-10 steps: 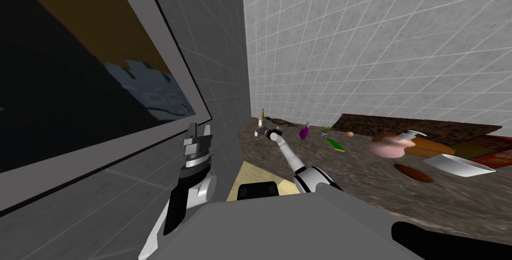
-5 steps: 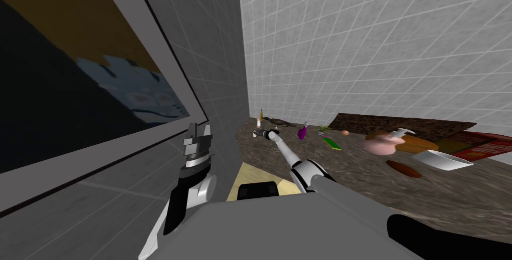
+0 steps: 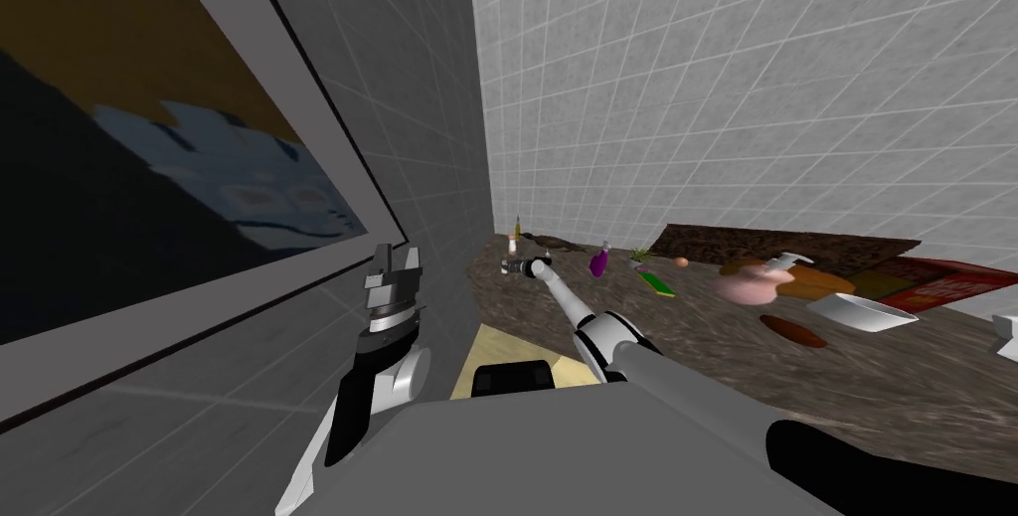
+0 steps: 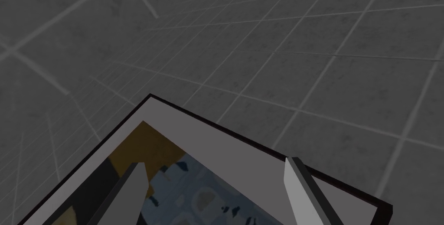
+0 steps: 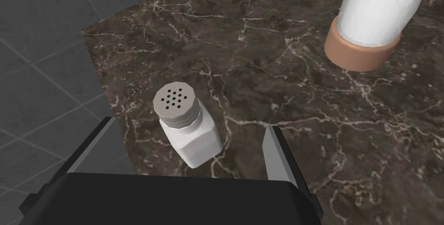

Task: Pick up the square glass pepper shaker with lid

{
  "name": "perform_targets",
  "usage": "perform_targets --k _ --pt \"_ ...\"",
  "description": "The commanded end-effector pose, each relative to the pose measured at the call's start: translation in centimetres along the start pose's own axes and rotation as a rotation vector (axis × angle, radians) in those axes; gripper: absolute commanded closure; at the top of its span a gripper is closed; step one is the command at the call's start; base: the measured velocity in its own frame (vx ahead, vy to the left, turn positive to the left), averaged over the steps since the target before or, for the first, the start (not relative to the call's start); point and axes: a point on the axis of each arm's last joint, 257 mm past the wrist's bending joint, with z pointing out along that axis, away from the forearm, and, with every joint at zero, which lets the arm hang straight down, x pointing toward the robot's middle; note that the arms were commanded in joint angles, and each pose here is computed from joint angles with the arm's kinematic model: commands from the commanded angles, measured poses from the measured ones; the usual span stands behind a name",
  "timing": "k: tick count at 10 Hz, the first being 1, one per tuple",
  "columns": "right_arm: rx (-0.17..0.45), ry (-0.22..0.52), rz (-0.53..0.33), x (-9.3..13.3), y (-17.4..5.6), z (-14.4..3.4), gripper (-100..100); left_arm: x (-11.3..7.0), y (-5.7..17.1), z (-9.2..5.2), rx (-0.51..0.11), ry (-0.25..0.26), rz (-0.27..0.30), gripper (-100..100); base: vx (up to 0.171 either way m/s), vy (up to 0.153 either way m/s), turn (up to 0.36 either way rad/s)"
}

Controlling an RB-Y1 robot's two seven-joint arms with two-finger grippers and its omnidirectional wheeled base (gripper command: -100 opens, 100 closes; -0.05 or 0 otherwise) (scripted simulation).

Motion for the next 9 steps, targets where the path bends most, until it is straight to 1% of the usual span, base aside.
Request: perform_targets --k 1,2,3,4,6,7,8,9 --pt "0.034 -0.037 0.053 -1.0 -1.1 0.6 -100 0.0 0.0 0.0 0.000 0.000 0.000 0 0.043 -0.013 -0.046" --pt "0.034 -0.037 0.053 -1.0 -1.1 0.6 -100 0.0 0.0 0.0 0.000 0.000 0.000 0 0.033 -0.008 -0.018" --pt "0.050 -0.054 0.078 -1.4 -1.7 0.9 -100 0.0 0.0 0.0 0.000 0.000 0.000 0 0.028 -0.008 -0.030" --pt "0.076 -0.077 0.114 -1.8 -2.8 1.3 -100 0.0 0.0 0.0 0.000 0.000 0.000 0 0.038 -0.012 -0.065" --pt "0.072 -0.073 0.109 -1.8 -2.7 1.3 -100 0.0 0.0 0.0 0.000 0.000 0.000 0 0.025 -0.008 -0.009" --pt "0.073 -0.074 0.110 -1.8 -2.7 1.3 0 0.0 0.0 0.0 0.000 0.000 0.000 0 0.000 0.000 0.000" --pt "0.035 -0.064 0.126 -1.8 -0.2 0.6 -100 0.0 0.0 0.0 0.000 0.000 0.000 0 -0.025 0.006 0.302" --pt "0.014 -0.056 0.137 -1.7 1.2 0.3 -100 0.0 0.0 0.0 0.000 0.000 0.000 0 -0.048 0.004 0.320"
